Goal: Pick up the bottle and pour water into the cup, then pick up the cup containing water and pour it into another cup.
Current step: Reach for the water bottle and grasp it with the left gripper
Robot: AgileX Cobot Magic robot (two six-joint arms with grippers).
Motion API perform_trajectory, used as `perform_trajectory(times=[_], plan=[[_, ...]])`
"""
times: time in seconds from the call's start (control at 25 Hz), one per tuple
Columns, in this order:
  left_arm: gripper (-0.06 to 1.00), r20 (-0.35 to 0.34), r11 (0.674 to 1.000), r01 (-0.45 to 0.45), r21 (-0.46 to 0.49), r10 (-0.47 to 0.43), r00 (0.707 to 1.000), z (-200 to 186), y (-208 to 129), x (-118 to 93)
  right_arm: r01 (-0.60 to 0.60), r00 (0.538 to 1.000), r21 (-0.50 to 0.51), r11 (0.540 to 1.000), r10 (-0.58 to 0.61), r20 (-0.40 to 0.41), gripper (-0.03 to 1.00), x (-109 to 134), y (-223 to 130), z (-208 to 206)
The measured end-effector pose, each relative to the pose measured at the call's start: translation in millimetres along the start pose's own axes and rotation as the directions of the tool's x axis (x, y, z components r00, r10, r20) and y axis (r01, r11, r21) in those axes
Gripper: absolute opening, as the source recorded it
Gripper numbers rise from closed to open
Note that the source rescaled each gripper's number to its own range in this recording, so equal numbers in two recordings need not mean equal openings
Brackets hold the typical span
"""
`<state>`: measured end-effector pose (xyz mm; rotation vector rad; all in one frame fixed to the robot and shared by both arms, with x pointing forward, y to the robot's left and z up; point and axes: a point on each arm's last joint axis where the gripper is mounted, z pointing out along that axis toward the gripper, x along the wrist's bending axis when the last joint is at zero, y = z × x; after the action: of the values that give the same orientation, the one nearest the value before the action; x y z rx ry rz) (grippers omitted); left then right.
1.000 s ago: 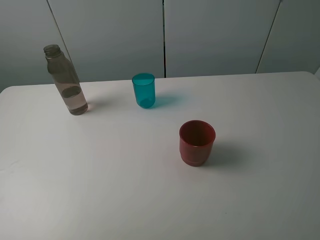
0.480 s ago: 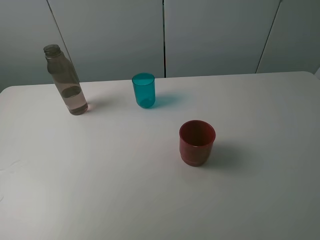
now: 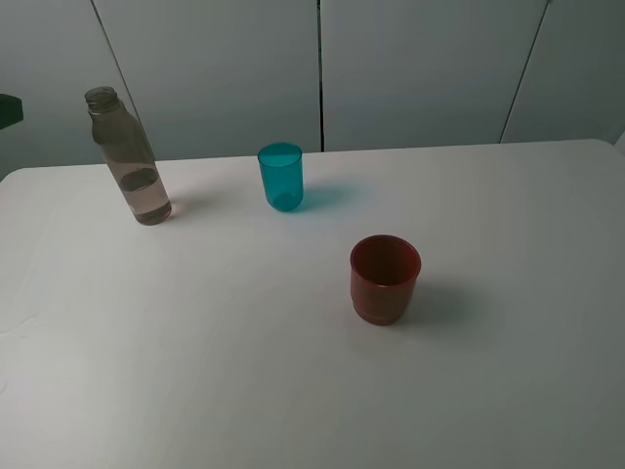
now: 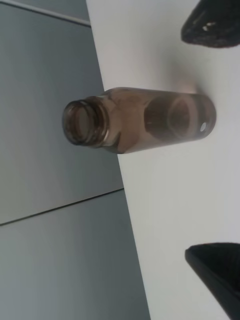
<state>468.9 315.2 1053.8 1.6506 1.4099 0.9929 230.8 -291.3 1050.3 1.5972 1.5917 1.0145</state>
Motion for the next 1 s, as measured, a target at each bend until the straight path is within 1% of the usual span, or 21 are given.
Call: perform_trajectory(times=[0.16, 0.2, 0.28, 0.4, 0.52, 0.72, 0.8, 0.92, 1.0], plan=[[0.99, 0.054, 0.999, 0.000, 0.046, -0.003, 0.999, 27, -12, -3, 0.000, 1.000, 0.000, 1.000, 0.000, 0.000, 0.76, 0, 0, 0], [0.99, 0.077, 0.998, -0.029, 0.055, 0.025, 0.997, 34, -16, -5, 0.000, 1.000, 0.000, 1.000, 0.000, 0.000, 0.76, 0, 0, 0], [0.99, 0.118, 0.996, -0.048, 0.079, 0.038, 0.992, 46, -23, -7, 0.000, 1.000, 0.000, 1.000, 0.000, 0.000, 0.76, 0, 0, 0], [0.99, 0.153, 0.991, -0.056, 0.120, 0.037, 0.988, 59, -34, -10, 0.000, 1.000, 0.000, 1.000, 0.000, 0.000, 0.76, 0, 0, 0], [0.99, 0.165, 0.987, -0.066, 0.144, 0.042, 0.985, 65, -40, -10, 0.000, 1.000, 0.000, 1.000, 0.000, 0.000, 0.76, 0, 0, 0], [0.99, 0.166, 0.987, -0.073, 0.146, 0.048, 0.985, 66, -41, -10, 0.000, 1.000, 0.000, 1.000, 0.000, 0.000, 0.76, 0, 0, 0], [0.99, 0.169, 0.987, -0.062, 0.147, 0.036, 0.985, 66, -41, -11, 0.000, 1.000, 0.000, 1.000, 0.000, 0.000, 0.76, 0, 0, 0], [0.99, 0.158, 0.988, -0.021, 0.155, -0.004, 0.987, 66, -41, -10, 0.000, 1.000, 0.000, 1.000, 0.000, 0.000, 0.76, 0, 0, 0], [0.99, 0.153, 0.988, -0.018, 0.156, -0.006, 0.988, 66, -41, -10, 0.000, 1.000, 0.000, 1.000, 0.000, 0.000, 0.76, 0, 0, 0]])
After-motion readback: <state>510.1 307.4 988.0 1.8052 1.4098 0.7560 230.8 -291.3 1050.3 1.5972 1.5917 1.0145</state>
